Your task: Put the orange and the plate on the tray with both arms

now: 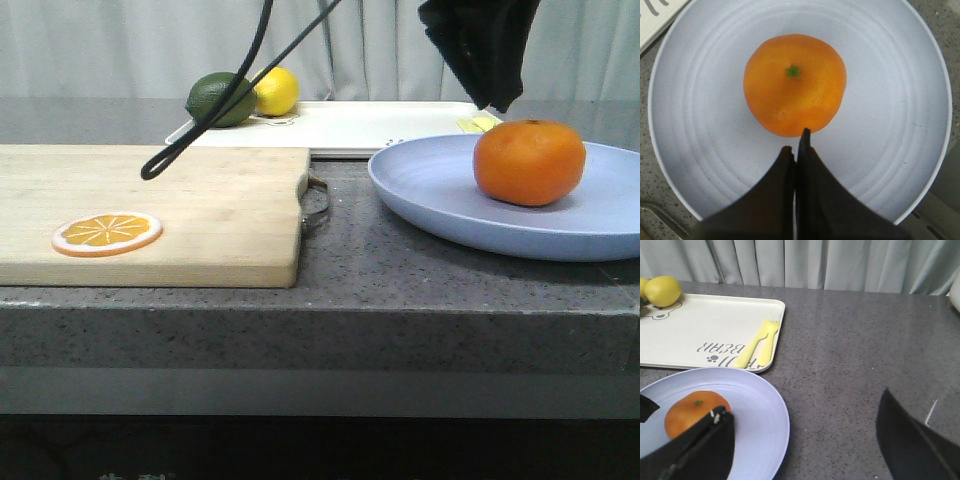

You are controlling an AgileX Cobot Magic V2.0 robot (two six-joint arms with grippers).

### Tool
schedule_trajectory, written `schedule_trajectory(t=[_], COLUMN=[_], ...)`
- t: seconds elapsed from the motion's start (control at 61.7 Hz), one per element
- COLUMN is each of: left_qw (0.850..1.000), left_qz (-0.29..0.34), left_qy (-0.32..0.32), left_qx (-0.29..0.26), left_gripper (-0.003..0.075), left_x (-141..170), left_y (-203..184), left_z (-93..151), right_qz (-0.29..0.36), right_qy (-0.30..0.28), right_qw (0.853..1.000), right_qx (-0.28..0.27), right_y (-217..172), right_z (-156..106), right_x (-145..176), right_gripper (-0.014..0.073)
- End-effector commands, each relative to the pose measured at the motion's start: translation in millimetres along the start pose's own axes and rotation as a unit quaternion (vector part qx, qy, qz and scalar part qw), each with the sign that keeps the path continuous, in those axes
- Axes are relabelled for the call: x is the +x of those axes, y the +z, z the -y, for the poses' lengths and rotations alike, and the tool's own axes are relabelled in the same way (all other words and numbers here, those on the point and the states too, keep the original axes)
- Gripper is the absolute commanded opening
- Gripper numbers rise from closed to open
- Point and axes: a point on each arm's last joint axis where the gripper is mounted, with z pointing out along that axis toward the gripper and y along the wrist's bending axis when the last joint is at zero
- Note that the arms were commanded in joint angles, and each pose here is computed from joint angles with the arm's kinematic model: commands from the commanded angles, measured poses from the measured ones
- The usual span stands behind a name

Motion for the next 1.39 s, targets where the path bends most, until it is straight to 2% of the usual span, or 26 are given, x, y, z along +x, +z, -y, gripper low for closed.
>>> schedule_trajectory(t=[0.0,0.146,0.276,0.438,0.681,0.859,0.94,1.053,1.135,1.232,1.378], left_qw=[0.999,0.999,1.0,0.999,0.989,0.97,0.956,0.935,0.922,0.907,0.889], left_qz=[0.039,0.034,0.011,-0.011,0.026,0.058,0.078,0.116,0.143,0.18,0.25], left_qy=[0.001,-0.001,-0.003,-0.04,-0.123,-0.199,-0.237,-0.279,-0.298,-0.306,-0.29], left_qx=[0.012,0.02,-0.008,-0.034,-0.082,-0.128,-0.151,-0.184,-0.203,-0.227,-0.251], left_gripper=[-0.0018,-0.0018,-0.0018,-0.0018,-0.0018,-0.0018,-0.0018,-0.0018,-0.0018,-0.0018,-0.0018], left_x=[-3.9,-1.0,14.2,41.3,95.4,151.4,179.7,219.3,245.1,274.8,319.1], left_y=[-45.2,-46.3,-52.4,-69.1,-100.8,-125.2,-136.4,-151.1,-159.8,-167.7,-170.7], left_z=[6.8,8.2,-3.8,-39.2,-98.6,-136.9,-150.4,-156.6,-151.1,-137.7,-102.3], right_qz=[0.057,0.057,0.057,0.057,0.057,0.057,0.057,0.057,0.057,0.056,0.054], right_qy=[0.0,0.0,0.0,0.0,0.0,0.0,0.0,0.0,0.0,0.0,0.0], right_qw=[0.998,0.998,0.998,0.998,0.998,0.998,0.998,0.998,0.998,0.998,0.999], right_qx=[0.002,0.002,0.002,0.002,0.002,0.002,0.002,0.002,0.002,0.002,0.002], right_y=[-2.8,-2.8,-2.8,-2.8,-2.8,-2.8,-2.8,-2.8,-2.8,-2.7,-2.1], right_z=[0.3,0.3,0.3,0.3,0.3,0.3,0.3,0.3,0.3,0.3,0.3], right_x=[-18.4,-18.3,-18.3,-18.3,-18.4,-18.4,-18.4,-18.4,-18.4,-18.0,-17.6], right_gripper=[0.0591,0.0591,0.0591,0.0591,0.0591,0.0591,0.0591,0.0591,0.0591,0.0591,0.0591])
